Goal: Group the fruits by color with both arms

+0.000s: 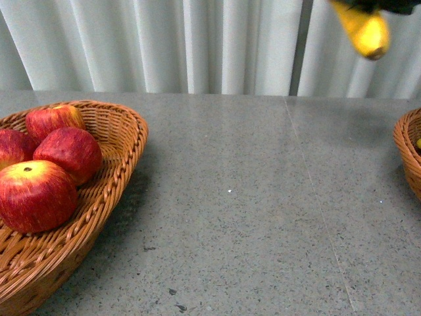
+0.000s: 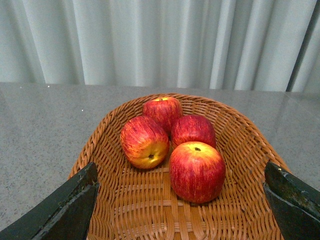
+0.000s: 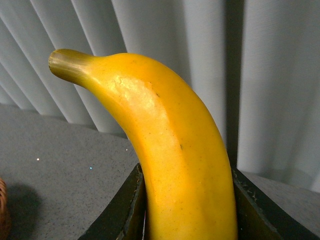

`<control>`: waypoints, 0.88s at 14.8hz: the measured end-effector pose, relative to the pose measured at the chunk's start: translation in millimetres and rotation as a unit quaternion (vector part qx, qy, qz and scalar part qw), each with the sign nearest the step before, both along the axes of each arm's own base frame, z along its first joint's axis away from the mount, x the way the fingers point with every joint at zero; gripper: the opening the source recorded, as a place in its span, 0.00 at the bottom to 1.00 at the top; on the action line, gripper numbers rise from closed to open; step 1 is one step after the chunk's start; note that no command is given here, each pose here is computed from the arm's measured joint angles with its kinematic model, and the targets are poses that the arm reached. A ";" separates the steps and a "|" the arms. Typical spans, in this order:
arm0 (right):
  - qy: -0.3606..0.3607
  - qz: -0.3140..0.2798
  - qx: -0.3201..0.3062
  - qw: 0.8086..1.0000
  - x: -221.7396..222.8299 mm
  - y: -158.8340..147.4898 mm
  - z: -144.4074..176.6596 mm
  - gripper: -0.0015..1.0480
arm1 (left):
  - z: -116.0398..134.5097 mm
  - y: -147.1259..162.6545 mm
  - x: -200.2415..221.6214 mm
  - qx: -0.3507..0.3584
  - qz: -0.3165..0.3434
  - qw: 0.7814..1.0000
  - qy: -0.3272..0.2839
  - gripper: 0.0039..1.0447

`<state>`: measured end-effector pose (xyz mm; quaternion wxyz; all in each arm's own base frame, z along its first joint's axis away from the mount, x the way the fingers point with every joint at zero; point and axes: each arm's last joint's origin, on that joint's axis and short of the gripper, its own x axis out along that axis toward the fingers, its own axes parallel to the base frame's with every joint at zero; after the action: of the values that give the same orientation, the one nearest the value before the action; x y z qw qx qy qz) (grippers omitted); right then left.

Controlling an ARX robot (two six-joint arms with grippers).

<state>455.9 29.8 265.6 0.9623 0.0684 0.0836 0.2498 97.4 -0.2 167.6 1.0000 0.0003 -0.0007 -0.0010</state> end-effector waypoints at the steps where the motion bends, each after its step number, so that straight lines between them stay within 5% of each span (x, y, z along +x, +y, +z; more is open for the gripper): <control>1: 0.007 -0.043 0.024 0.999 -54.6 -48.9 4.6 0.37 | -0.1 0.0 0.0 0.000 0.000 1.000 0.000 0.94; 6: 0.088 -0.144 0.015 0.986 -168.4 -126.0 -41.3 0.36 | -0.1 0.0 0.0 0.000 0.000 1.000 0.000 0.94; 7: 0.128 -0.149 -0.018 0.980 -194.5 -130.3 -68.2 0.66 | -0.1 0.0 0.0 0.000 0.000 1.000 0.000 0.94; 8: 0.064 -0.109 -0.002 0.992 -210.7 -104.6 -44.8 0.95 | -0.1 0.0 0.0 0.000 0.000 1.000 0.000 0.94; 11: -0.022 -0.020 0.061 0.998 -242.0 -56.0 -7.7 0.94 | 0.0 0.0 0.0 0.000 0.000 1.000 0.000 0.94; 12: -0.045 -0.021 0.066 0.997 -251.6 -45.3 3.4 0.92 | -0.1 0.0 0.0 0.000 0.000 1.000 0.000 0.94; 13: -0.067 -0.089 0.041 0.993 -262.3 -32.0 3.5 0.82 | -0.1 0.0 0.0 0.000 0.000 1.000 0.000 0.94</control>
<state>193.6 -2.2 269.1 0.9805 0.0979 0.0026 0.1701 97.4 -0.2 167.5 1.0000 0.0003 -0.0007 -0.0010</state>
